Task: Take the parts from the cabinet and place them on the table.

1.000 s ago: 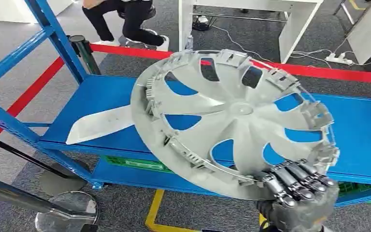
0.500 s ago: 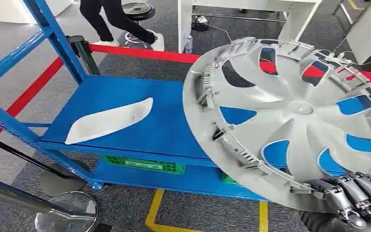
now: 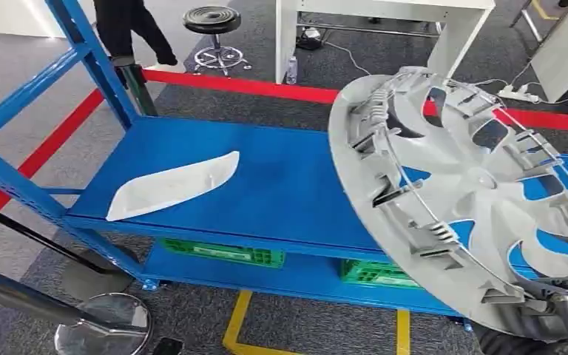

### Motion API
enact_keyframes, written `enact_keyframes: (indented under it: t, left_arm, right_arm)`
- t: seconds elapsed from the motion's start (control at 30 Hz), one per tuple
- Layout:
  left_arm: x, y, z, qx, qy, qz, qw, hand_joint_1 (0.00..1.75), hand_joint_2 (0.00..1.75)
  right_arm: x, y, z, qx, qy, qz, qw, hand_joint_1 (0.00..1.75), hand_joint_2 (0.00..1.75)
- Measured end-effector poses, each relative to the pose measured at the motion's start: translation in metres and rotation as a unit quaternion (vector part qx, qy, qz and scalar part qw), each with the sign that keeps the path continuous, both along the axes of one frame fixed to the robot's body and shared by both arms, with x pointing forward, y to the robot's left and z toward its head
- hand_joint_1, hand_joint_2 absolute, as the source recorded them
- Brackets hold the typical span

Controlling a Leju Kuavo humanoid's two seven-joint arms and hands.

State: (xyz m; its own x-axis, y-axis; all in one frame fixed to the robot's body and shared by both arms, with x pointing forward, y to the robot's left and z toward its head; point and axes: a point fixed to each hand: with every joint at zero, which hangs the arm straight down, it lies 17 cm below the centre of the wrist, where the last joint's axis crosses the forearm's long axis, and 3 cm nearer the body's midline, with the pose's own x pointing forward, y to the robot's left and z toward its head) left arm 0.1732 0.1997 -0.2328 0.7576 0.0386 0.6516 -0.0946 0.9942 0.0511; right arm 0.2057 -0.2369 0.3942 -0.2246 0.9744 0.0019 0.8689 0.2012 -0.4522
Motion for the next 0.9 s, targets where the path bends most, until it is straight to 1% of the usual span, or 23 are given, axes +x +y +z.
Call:
enact_keyframes:
  t: [0.23, 0.53, 0.67, 0.9]
  left_arm:
    - [-0.003, 0.0, -0.001, 0.002, 0.005, -0.002, 1.0, 0.0, 0.0]
    - [0.002, 0.023, -0.001, 0.01, -0.005, 0.021, 1.0, 0.0, 0.0]
    - [-0.002, 0.029, -0.003, 0.01, -0.001, 0.024, 1.0, 0.0, 0.0]
    - [-0.003, 0.035, -0.004, 0.012, -0.001, 0.028, 1.0, 0.0, 0.0]
  right_arm:
    - [0.001, 0.004, -0.009, -0.011, 0.013, 0.009, 1.0, 1.75, 1.75]
    - [0.012, 0.021, -0.017, 0.0, 0.021, 0.046, 0.999, 1.75, 1.75]
    - [0.018, 0.03, -0.022, 0.002, 0.027, 0.059, 0.998, 1.75, 1.75]
    - [0.022, 0.036, -0.027, 0.001, 0.032, 0.068, 0.997, 1.75, 1.75]
